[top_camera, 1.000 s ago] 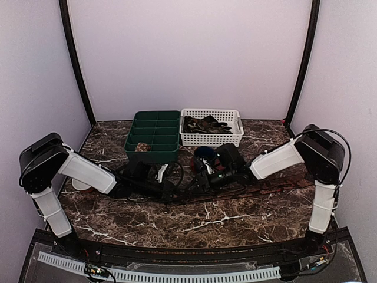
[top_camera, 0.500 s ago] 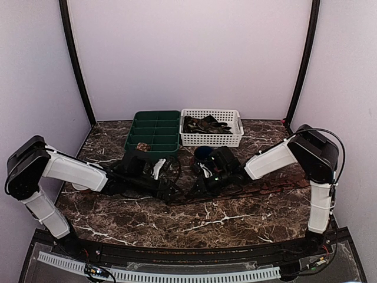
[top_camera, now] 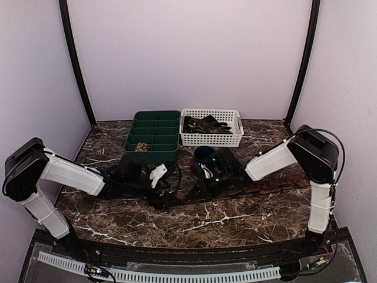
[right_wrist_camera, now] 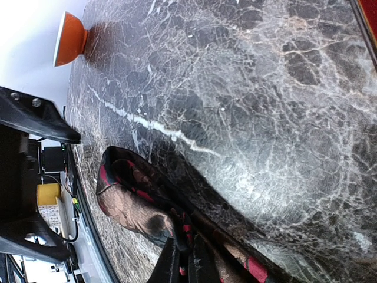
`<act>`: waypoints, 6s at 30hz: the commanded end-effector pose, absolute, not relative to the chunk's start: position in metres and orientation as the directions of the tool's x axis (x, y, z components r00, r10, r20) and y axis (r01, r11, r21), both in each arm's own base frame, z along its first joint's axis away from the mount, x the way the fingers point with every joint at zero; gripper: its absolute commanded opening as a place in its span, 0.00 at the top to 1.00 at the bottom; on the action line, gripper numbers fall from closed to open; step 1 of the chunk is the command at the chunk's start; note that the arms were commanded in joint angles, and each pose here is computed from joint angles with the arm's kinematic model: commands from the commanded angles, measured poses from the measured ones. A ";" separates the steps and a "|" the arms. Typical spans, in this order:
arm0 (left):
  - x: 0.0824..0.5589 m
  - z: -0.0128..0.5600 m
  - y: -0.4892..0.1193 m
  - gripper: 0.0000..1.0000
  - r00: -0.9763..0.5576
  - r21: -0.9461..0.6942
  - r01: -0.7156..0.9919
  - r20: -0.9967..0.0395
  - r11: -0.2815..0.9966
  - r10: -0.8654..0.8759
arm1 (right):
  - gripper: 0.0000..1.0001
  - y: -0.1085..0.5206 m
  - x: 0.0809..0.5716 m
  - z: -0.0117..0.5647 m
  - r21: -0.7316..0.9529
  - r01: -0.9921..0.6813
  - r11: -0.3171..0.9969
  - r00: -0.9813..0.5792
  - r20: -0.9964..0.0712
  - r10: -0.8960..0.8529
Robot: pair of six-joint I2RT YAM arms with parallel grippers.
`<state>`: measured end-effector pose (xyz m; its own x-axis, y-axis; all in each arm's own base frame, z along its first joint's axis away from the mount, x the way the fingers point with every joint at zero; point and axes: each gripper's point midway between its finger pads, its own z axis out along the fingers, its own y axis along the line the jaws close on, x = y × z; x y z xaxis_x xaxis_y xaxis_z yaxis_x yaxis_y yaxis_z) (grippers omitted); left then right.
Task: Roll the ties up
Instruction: Smooth out the tie at the center of the board, then adjust the tie at the center of the board.
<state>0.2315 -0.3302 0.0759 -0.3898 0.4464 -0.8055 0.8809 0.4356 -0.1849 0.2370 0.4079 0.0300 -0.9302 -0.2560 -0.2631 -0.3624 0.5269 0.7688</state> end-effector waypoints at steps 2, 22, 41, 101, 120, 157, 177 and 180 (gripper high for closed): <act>0.229 0.060 -0.351 0.18 -0.179 -0.032 0.959 -0.841 0.283 0.510 | 0.96 0.412 0.236 0.046 0.783 -0.381 0.492 -0.924 -0.298 -0.241; 0.222 0.008 -0.351 0.69 -0.125 0.017 0.974 -0.791 0.226 0.598 | 0.91 0.403 0.235 0.053 0.796 -0.368 0.481 -0.929 -0.293 -0.225; 0.197 0.139 -0.344 0.35 -0.684 -0.639 0.692 -0.729 0.335 0.023 | 1.00 0.392 0.228 0.016 0.760 -0.332 0.559 -0.942 -0.241 -0.232; 0.227 0.057 -0.358 0.16 -0.339 -0.141 0.913 -0.786 0.383 0.517 | 1.00 0.390 0.227 0.018 0.763 -0.308 0.568 -0.951 -0.230 -0.206; 0.208 -0.002 -0.364 0.61 -0.235 -0.084 0.965 -0.700 0.249 0.674 | 0.64 0.332 0.244 0.082 0.777 -0.304 0.552 -0.948 -0.306 -0.092; 0.181 0.005 -0.378 0.65 -0.188 -0.161 0.982 -0.745 0.100 0.640 | 0.64 0.119 0.262 0.016 0.570 0.146 0.809 -0.918 -0.228 0.326; 0.176 -0.010 -0.363 0.63 -0.117 -0.097 0.993 -0.721 0.068 0.683 | 0.56 0.355 0.210 0.100 0.837 -0.274 0.473 -0.958 -0.279 -0.061; 0.176 -0.012 -0.362 0.63 -0.113 -0.095 0.993 -0.716 0.065 0.689 | 0.59 0.375 0.203 0.086 0.834 -0.275 0.478 -0.961 -0.255 -0.108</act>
<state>0.1945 -0.3851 0.0182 -0.0743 0.5985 -0.7977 0.9966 0.0726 -0.0384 0.2034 0.3421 0.0767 -0.9677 -0.0879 -0.2364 -0.2459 0.5370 0.8069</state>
